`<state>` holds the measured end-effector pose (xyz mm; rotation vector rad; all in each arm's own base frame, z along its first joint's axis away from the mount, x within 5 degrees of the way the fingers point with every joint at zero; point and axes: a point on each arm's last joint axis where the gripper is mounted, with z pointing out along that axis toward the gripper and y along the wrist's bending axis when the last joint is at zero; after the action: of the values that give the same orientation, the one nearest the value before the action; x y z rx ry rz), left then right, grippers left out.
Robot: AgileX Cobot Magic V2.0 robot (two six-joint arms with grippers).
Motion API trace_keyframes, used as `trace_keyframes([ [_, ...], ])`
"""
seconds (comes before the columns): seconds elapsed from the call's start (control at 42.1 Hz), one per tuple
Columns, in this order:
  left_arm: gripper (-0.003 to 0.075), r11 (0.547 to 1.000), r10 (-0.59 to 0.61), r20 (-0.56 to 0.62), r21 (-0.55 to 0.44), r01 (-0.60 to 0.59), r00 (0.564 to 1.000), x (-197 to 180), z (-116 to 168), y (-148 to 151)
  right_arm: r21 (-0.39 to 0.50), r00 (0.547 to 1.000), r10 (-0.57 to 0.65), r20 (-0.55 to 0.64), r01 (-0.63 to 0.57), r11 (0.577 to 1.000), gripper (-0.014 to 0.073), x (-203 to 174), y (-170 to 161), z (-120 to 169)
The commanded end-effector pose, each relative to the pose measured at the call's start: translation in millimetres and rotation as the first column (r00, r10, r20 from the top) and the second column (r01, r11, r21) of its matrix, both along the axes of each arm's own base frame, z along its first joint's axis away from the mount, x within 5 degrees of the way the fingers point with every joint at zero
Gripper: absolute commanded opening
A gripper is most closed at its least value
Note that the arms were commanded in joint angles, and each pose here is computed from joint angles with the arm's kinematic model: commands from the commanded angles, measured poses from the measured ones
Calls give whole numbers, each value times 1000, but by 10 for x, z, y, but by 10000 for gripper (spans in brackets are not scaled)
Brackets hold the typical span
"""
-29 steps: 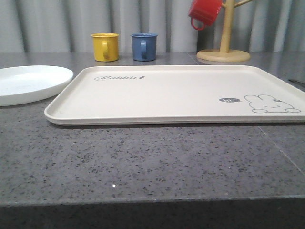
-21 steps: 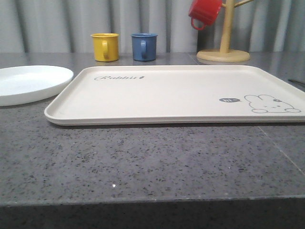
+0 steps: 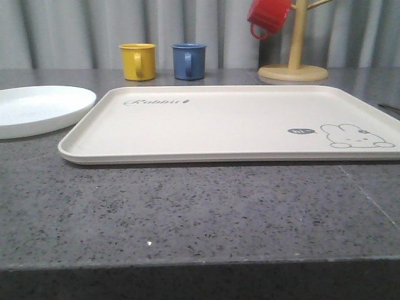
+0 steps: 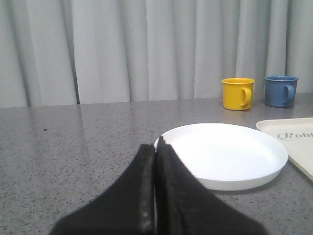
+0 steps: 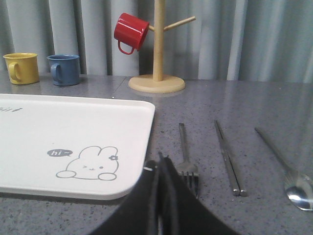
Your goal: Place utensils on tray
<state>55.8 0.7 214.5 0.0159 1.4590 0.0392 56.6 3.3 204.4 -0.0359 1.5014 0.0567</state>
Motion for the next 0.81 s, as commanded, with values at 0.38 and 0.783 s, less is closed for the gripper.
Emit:
trace_keyframes([
  [0.38, -20, 1000, -2, 325, -1, 3, 946, -320, 1052, -5, 10, 982, -4, 189, 2, 1000, -67, -256, -15, 1009],
  [0.783, -20, 1000, 2, -149, -9, -3, 989, 20, 1701, 3, -16, 971, 0, -239, -4, 1000, -67, 87, 8, 1689],
])
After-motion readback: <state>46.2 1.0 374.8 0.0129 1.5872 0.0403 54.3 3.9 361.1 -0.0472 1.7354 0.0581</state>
